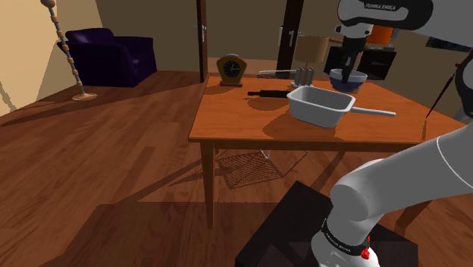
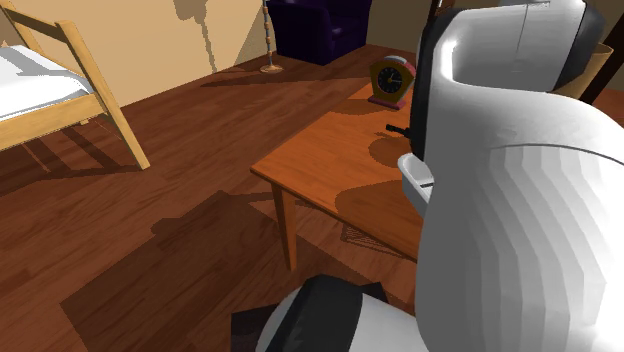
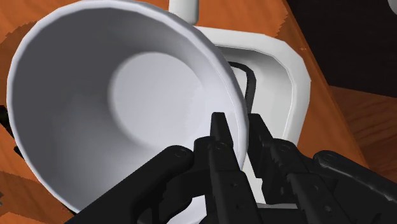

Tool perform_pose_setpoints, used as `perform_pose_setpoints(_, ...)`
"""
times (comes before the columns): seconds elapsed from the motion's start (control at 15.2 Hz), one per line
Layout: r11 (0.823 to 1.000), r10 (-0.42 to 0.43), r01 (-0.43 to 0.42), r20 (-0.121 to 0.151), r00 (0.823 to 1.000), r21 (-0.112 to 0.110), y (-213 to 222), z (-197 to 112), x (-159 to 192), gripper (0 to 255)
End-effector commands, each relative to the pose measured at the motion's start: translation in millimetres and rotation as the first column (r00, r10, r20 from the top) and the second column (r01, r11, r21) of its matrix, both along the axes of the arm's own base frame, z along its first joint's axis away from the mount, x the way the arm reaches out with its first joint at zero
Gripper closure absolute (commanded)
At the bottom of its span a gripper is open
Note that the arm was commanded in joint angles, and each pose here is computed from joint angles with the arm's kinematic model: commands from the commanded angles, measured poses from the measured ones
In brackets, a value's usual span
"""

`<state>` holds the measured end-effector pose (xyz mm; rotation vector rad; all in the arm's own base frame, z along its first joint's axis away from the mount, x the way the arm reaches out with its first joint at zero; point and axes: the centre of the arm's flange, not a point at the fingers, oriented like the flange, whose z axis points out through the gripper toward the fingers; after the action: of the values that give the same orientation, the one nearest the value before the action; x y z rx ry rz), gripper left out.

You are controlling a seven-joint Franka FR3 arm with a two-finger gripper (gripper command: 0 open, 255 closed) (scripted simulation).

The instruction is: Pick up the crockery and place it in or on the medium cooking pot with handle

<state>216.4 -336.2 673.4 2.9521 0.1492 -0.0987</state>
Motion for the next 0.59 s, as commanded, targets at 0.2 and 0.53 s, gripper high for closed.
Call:
perform_pose_setpoints(0.2, 1.000, 0.000, 0.000, 0.001, 1.000, 0.000, 0, -27, 0, 255)
perform_pose_setpoints(0.53, 1.000, 0.000, 0.000, 0.001, 1.000, 0.000, 0, -50, 0, 255)
